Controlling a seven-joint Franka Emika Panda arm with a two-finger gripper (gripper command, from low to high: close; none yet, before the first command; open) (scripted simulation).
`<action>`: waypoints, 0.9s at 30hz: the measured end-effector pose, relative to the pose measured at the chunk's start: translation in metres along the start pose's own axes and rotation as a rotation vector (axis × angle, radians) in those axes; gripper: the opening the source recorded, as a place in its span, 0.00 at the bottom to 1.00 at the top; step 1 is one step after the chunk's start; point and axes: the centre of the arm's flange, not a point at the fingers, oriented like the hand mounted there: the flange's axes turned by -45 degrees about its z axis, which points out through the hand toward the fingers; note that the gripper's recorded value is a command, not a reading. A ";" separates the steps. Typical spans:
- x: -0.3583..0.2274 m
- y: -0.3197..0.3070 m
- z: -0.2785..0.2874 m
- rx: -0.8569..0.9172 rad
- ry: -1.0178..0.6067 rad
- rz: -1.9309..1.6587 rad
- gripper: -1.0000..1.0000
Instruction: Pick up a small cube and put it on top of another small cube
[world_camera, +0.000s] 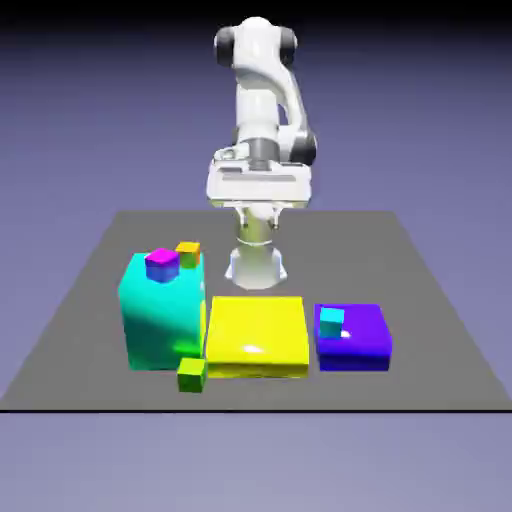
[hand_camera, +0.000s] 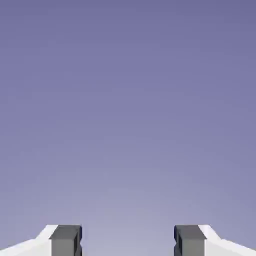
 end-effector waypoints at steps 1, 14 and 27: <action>0.003 0.005 0.010 0.005 -0.043 0.010 0.50; 0.001 0.071 0.148 0.048 -0.589 0.118 0.50; -0.042 0.127 0.261 0.054 -1.078 0.166 0.50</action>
